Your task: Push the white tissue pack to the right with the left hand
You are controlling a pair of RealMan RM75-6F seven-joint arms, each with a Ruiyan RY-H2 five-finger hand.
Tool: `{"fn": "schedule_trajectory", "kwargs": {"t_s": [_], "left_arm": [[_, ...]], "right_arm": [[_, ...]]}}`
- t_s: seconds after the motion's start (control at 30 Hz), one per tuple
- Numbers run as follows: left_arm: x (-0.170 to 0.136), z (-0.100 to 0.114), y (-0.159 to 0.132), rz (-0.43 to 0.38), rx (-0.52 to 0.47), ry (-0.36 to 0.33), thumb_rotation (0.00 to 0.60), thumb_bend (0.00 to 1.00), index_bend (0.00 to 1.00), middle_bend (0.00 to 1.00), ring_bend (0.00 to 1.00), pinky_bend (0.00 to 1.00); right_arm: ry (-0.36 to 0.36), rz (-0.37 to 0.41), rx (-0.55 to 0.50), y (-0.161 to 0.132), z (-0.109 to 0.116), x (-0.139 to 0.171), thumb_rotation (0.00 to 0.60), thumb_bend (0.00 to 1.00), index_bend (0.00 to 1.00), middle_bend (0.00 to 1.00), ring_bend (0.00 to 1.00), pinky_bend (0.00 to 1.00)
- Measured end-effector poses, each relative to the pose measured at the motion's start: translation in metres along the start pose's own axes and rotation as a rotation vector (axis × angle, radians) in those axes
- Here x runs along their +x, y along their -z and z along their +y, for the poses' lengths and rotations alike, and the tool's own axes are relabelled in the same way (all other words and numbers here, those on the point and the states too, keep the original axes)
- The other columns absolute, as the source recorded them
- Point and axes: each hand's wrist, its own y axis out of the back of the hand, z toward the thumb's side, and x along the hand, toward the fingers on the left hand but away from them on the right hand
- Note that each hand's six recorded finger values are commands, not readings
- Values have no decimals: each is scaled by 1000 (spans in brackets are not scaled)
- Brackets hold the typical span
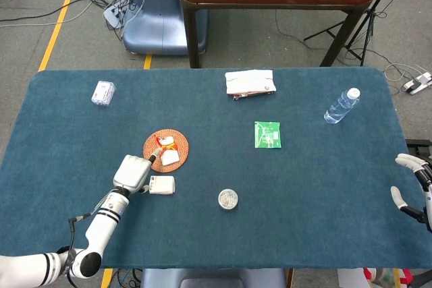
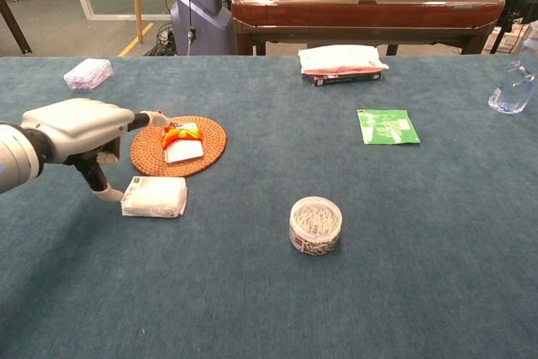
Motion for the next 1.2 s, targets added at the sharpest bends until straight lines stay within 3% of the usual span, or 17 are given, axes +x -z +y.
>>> {"fn": "schedule_trajectory", "kwargs": {"t_s": [1.2], "left_arm": [[17,20,-61,-99,-39,-19,600,0,79,1000,902,999]], "right_arm": [[17,-3,-19,3,7,1,600,352,285,272,175,307]]}}
